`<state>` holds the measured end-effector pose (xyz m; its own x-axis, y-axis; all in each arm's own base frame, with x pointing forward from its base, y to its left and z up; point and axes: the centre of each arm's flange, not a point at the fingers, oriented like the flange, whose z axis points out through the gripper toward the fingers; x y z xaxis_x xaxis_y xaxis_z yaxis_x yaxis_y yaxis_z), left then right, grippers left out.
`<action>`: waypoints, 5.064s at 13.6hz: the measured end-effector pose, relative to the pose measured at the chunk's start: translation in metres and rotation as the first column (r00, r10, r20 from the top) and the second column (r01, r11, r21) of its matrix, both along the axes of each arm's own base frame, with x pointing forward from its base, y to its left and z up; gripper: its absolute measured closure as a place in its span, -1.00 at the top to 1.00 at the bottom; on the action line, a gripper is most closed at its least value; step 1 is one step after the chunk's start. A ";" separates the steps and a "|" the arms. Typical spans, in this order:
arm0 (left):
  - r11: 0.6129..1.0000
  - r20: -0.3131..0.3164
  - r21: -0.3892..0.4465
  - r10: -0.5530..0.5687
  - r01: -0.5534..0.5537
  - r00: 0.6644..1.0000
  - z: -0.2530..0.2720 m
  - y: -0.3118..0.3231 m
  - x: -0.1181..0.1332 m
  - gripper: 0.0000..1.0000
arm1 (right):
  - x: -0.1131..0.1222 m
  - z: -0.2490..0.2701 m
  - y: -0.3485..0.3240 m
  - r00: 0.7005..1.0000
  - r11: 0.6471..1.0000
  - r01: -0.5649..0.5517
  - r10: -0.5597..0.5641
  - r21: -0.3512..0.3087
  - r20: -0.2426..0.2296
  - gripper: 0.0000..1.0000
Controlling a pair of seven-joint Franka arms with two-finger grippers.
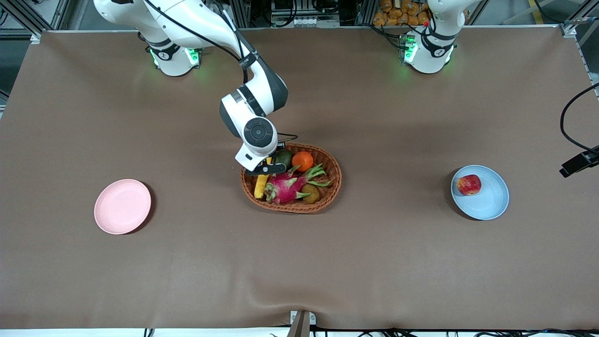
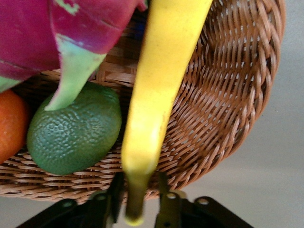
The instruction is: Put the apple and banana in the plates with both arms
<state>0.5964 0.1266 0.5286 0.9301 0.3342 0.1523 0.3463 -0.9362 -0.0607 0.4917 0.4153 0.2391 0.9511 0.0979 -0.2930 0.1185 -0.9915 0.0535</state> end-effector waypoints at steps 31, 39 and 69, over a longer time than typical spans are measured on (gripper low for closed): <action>0.974 -0.049 -0.167 -0.166 0.155 0.985 0.161 -0.128 -0.071 1.00 | 0.136 0.078 -0.484 0.998 0.990 0.061 -0.062 0.130 -0.001 -0.59; 0.974 -0.048 -0.167 -0.160 0.150 0.986 0.162 -0.124 -0.071 1.00 | 0.154 0.055 -0.494 1.000 0.990 -0.006 0.003 0.142 0.015 0.16; 0.975 -0.131 -0.127 -0.198 0.181 0.972 0.135 -0.136 -0.067 1.00 | 0.028 0.409 -0.479 0.961 0.980 0.155 -0.178 0.122 0.211 1.00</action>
